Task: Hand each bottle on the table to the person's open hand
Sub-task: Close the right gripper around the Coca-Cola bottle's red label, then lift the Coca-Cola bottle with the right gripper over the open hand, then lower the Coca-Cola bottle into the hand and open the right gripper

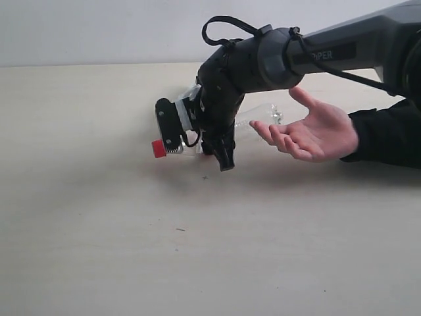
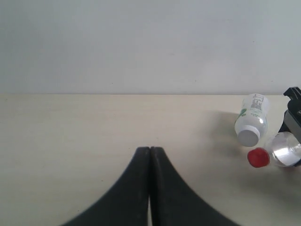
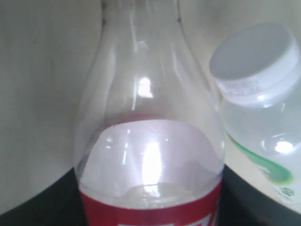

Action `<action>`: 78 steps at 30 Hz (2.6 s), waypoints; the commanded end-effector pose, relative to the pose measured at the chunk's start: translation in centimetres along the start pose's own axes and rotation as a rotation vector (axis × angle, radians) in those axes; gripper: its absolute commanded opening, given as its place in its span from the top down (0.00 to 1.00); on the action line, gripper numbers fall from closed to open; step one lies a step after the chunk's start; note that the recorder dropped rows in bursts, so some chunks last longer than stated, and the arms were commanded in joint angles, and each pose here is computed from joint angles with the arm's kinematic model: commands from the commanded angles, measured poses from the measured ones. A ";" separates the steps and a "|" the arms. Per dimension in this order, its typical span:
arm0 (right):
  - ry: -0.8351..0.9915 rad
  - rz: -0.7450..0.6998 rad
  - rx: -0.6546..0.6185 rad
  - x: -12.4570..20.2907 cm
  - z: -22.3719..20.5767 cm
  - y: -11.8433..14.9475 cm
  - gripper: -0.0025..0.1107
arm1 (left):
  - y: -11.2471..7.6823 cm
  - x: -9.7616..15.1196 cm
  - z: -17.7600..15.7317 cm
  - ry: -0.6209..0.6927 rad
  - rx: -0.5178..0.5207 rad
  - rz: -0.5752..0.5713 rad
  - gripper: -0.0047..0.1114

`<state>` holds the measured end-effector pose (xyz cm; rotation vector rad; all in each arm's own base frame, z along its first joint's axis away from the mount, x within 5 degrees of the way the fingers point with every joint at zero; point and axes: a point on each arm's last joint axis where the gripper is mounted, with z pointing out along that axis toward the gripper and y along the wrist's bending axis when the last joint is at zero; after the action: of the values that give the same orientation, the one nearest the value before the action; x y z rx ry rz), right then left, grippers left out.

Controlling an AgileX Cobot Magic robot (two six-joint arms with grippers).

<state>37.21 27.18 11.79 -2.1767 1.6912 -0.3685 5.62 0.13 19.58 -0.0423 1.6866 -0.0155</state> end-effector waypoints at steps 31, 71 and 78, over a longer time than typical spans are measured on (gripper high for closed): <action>-0.122 0.840 0.239 4.3 -25.7 -2.4 0.98 | 0.0 0.1 0.0 -0.005 0.000 0.002 0.96; 0.184 1.586 -0.180 13.0 -14.6 -2.3 0.98 | 0.0 0.1 0.0 -0.005 0.000 0.002 0.96; 0.145 1.603 -0.148 12.9 -12.1 -2.9 0.98 | 0.0 0.1 0.0 -0.005 0.000 0.002 0.96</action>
<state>37.37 13.89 24.10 -0.3365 2.8979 0.0665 5.62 0.13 19.58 -0.0423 1.6866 -0.0155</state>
